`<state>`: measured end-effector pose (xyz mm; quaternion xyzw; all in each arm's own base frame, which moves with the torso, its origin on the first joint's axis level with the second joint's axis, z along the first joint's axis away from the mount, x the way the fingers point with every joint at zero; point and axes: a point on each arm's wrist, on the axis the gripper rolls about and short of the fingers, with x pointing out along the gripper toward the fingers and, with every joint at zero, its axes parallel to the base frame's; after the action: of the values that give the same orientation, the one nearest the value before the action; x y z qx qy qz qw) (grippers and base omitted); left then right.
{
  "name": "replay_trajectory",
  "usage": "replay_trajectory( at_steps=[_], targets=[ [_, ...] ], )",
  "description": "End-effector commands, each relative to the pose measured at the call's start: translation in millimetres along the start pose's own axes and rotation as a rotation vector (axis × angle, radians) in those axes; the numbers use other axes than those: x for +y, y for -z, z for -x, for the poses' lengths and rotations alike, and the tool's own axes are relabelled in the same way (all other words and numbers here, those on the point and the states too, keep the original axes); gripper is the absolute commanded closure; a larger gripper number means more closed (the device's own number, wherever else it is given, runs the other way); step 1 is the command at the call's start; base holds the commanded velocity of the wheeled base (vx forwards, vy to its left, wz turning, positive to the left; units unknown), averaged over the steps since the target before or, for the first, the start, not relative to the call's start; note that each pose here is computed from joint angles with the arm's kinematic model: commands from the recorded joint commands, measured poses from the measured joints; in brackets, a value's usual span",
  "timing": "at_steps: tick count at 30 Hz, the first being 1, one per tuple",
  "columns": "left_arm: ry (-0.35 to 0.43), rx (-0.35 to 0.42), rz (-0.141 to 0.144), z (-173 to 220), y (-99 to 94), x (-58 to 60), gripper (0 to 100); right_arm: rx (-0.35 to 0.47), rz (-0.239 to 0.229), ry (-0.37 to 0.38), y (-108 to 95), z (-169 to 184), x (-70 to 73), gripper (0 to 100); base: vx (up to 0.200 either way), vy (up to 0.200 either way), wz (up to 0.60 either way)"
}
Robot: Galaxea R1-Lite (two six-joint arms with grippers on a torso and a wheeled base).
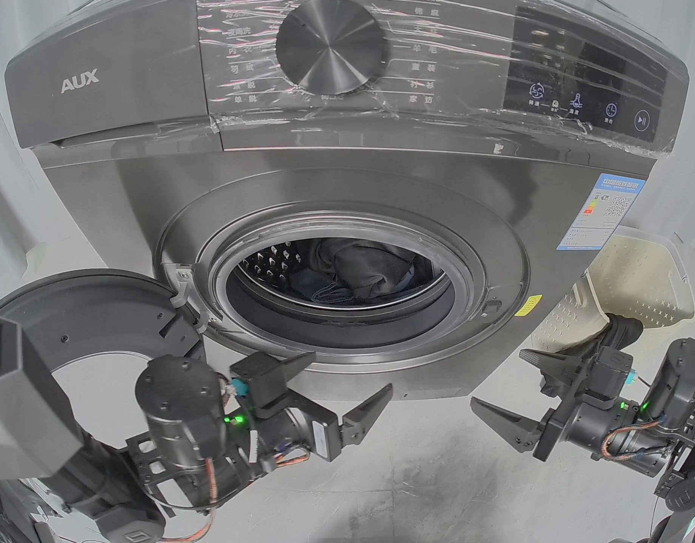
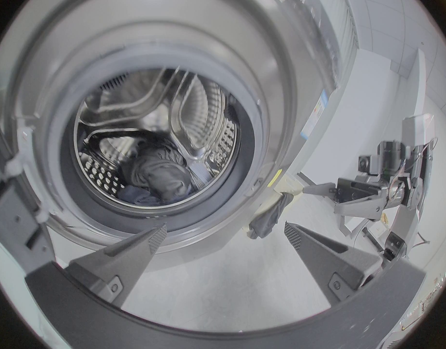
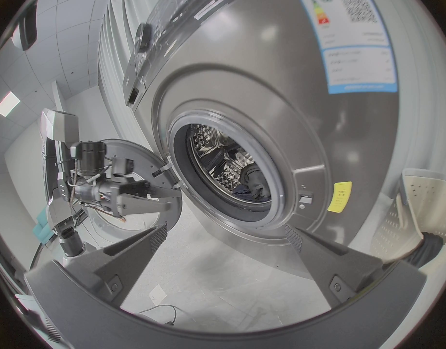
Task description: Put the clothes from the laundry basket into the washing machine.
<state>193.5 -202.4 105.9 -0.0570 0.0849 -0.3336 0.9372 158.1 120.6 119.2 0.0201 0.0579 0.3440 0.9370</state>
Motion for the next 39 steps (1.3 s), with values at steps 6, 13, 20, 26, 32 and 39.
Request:
replay_trajectory(
  at_steps=[6, 13, 20, 26, 32, 39],
  targets=[
    [-0.054, -0.138, 0.000, 90.5, -26.4, 8.6, 0, -0.110, 0.000, 0.164, -16.4, 55.2, -19.8, 0, -0.200, 0.000, 0.00],
    [-0.110, -0.206, -0.033, 134.3, -33.8, 21.8, 0, -0.089, -0.008, 0.259, -17.4, 86.4, -23.9, 0, -0.200, 0.000, 0.00],
    [-0.195, -0.235, -0.032, 160.8, -34.5, 31.2, 0, -0.100, -0.014, 0.372, -17.5, 111.1, -27.4, 0, -0.057, 0.000, 0.00],
    [-0.213, -0.210, -0.035, 169.4, -34.5, 32.3, 0, -0.065, -0.035, 0.518, -19.3, 118.0, -40.6, 0, 0.000, -0.167, 0.00],
    [-0.219, -0.175, -0.030, 168.3, -30.6, 33.1, 0, -0.039, -0.048, 0.559, -19.8, 116.9, -45.9, 0, 0.000, -0.200, 0.00],
    [-0.219, -0.165, -0.034, 166.6, -30.0, 33.0, 0, 0.017, -0.068, 0.557, -15.3, 113.3, -48.2, 0, 0.000, -0.200, 0.00]
  ],
)
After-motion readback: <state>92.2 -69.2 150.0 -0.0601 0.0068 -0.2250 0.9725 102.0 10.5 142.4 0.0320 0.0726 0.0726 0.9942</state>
